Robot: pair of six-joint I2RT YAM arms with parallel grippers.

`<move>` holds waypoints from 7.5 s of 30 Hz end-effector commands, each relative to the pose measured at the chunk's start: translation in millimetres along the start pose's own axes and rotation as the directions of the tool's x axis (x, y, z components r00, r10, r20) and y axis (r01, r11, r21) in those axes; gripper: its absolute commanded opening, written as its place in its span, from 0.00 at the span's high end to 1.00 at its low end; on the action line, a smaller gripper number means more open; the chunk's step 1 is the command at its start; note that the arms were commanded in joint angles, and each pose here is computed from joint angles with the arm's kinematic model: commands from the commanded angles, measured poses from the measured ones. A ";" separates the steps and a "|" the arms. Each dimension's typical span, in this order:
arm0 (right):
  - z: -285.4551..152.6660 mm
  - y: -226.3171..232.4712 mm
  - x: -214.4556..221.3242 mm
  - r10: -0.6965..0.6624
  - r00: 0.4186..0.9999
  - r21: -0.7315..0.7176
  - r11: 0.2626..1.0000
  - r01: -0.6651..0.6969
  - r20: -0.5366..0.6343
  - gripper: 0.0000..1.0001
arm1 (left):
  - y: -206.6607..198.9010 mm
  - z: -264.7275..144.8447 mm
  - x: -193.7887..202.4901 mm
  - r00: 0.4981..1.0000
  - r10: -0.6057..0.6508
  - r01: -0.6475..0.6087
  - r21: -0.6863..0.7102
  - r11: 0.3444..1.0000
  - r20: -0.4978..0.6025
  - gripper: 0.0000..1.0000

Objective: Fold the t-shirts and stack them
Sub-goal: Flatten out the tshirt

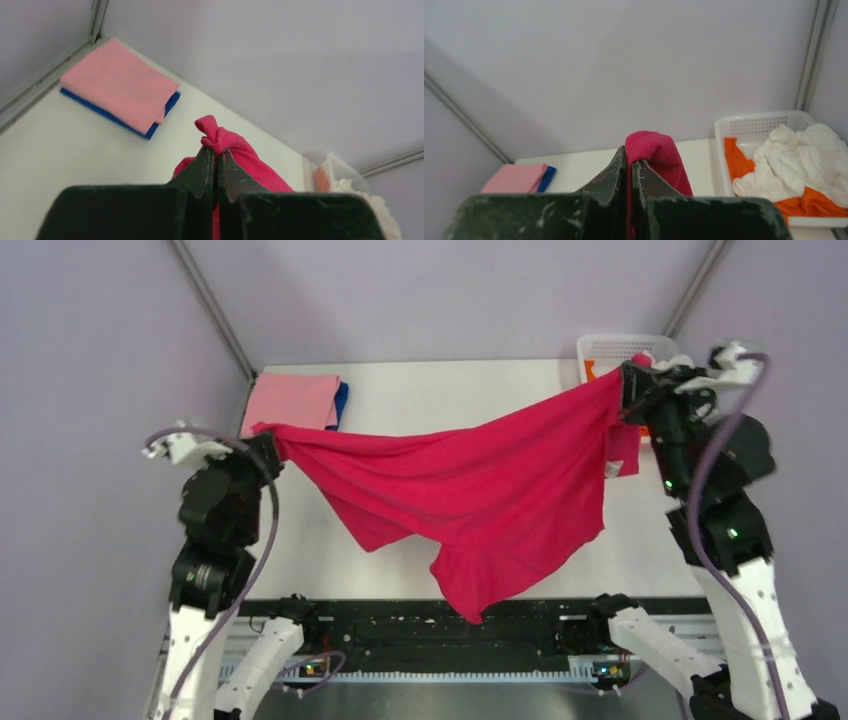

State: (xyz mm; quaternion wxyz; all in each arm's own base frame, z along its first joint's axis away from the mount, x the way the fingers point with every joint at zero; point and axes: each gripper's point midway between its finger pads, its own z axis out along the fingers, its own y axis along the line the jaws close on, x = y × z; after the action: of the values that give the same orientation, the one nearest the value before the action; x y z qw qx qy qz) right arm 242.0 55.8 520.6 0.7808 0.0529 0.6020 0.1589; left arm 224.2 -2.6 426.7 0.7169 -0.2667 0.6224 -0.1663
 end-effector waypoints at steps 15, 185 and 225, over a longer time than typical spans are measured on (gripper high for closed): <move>252.0 -139.0 313.6 -0.287 0.767 0.253 0.829 0.499 -0.574 0.19 | 160.8 129.7 243.2 0.760 -0.031 -0.360 -0.460 0.812 -0.649 0.01; -29.1 66.0 -76.3 -0.021 0.997 -0.225 0.974 0.003 -0.076 1.00 | -95.2 -15.5 -91.9 0.998 0.010 0.001 0.194 0.981 -0.055 1.00; 273.7 -111.6 458.3 -0.075 0.720 0.247 0.910 0.332 -0.690 0.18 | 93.3 365.6 318.4 0.836 -0.044 -0.204 -0.385 0.900 -0.547 0.09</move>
State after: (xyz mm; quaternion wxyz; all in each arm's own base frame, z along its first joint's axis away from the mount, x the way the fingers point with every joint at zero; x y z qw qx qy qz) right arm 627.8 117.7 111.6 0.5136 0.0505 0.8530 -0.0772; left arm 624.1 -46.1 101.9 0.4070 -0.3293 0.8511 -0.0395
